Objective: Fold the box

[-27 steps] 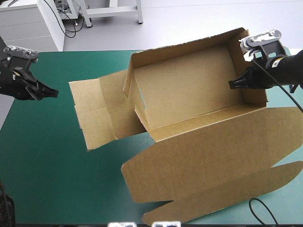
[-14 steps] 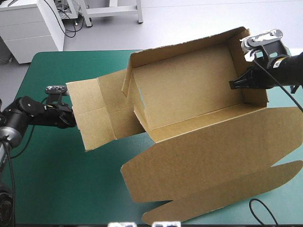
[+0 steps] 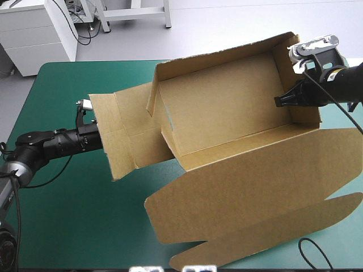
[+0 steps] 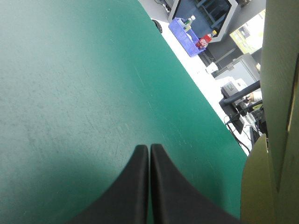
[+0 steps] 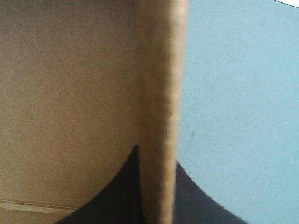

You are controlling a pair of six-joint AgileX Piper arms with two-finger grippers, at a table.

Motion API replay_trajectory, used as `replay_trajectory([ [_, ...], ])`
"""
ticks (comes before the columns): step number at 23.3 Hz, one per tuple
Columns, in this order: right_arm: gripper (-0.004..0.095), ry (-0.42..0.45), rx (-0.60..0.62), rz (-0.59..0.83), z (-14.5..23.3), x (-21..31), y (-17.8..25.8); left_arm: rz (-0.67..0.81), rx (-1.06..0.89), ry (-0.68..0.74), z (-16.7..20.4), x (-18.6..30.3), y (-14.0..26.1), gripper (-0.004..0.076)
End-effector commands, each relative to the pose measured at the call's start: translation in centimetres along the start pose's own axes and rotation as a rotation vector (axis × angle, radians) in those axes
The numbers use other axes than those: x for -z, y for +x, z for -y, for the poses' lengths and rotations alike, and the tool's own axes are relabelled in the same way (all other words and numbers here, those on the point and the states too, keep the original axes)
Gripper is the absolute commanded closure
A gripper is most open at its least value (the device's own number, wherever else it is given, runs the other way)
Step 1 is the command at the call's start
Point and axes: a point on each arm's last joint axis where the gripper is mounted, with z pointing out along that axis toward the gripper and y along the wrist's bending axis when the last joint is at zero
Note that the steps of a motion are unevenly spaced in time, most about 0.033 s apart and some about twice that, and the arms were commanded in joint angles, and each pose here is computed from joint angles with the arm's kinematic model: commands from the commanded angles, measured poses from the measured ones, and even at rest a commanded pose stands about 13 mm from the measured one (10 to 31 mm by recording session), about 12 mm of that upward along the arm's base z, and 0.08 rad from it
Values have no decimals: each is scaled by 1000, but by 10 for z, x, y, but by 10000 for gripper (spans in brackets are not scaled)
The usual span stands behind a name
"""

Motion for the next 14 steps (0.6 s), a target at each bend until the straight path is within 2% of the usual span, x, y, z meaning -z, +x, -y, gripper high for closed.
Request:
replay_trajectory([
  [1, 927, -7, -7, 81, -4, 23, -4, 16, -42, 174, 33, -2, -8, 731],
  [4, 927, -9, -9, 86, -4, 22, -5, -22, -77, 225, 47, -14, -7, 731],
  [11, 927, 24, -8, 92, -1, 22, -5, -5, -126, 280, 78, -17, -38, 731],
  [14, 927, 65, -25, 95, 4, 20, -6, 7, -140, 297, 93, -14, -53, 731],
])
